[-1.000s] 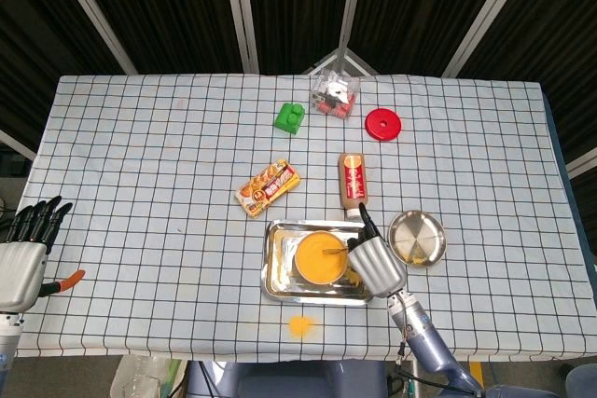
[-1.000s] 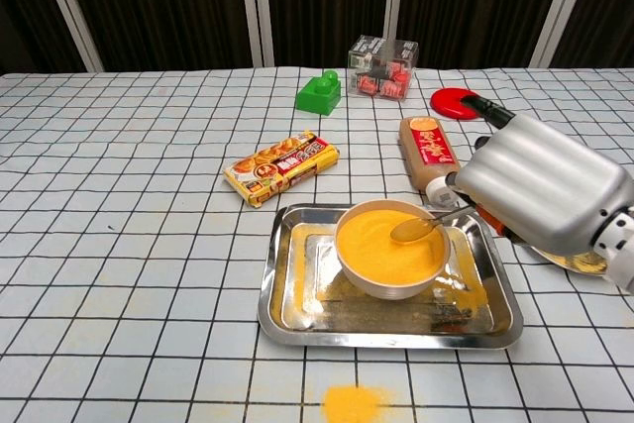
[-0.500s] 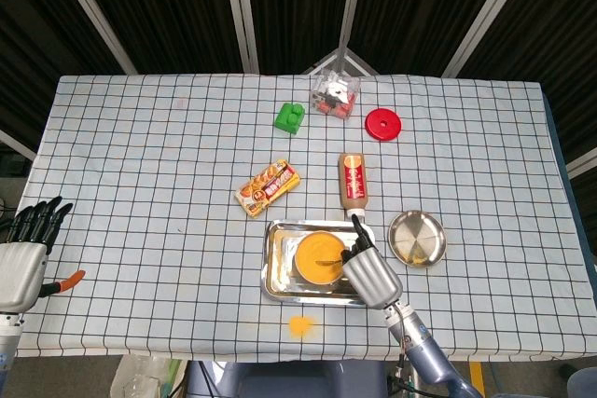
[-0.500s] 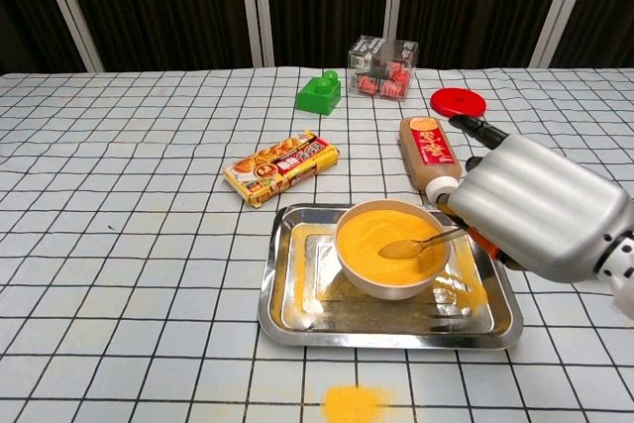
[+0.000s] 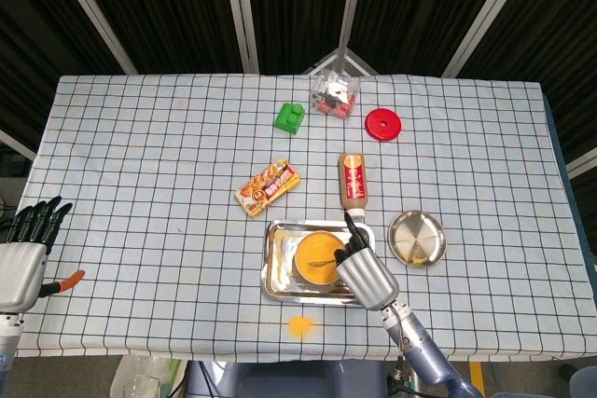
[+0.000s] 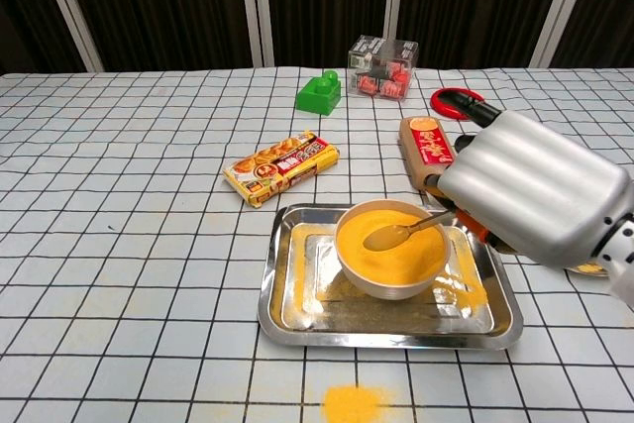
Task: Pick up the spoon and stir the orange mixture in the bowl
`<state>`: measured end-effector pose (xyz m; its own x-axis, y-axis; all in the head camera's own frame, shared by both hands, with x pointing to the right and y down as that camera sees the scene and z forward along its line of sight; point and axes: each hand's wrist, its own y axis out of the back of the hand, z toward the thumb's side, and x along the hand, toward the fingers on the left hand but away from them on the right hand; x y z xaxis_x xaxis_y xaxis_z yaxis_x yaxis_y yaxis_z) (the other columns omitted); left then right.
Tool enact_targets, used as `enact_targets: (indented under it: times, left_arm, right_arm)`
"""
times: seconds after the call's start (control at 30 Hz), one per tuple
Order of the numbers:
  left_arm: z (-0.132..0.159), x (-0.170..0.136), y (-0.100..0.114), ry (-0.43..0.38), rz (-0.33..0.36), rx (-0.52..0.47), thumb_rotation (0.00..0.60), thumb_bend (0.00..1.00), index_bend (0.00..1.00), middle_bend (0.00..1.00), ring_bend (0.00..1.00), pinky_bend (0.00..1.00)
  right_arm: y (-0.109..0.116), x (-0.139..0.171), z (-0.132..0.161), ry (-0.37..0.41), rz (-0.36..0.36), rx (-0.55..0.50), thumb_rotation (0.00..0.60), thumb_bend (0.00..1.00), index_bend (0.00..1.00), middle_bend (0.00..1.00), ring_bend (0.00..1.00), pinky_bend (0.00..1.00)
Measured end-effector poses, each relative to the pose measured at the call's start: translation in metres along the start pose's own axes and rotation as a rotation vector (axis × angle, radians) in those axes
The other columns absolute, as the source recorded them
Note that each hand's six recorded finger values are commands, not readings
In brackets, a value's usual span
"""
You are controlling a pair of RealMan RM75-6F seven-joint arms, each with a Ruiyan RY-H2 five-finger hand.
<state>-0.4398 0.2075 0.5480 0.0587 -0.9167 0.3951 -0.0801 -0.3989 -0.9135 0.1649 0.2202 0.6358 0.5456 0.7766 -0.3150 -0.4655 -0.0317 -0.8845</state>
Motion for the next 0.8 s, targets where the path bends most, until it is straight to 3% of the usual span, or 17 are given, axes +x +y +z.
enact_targets:
  times: [0.8]
  left_arm:
    - [-0.001, 0.001, -0.001, 0.006, -0.001, 0.000, 0.600, 0.00, 0.00, 0.00, 0.00, 0.00]
  right_arm:
    - [-0.015, 0.005, 0.008, 0.021, 0.072, -0.009, 0.600, 0.83, 0.95, 0.80, 0.47, 0.00]
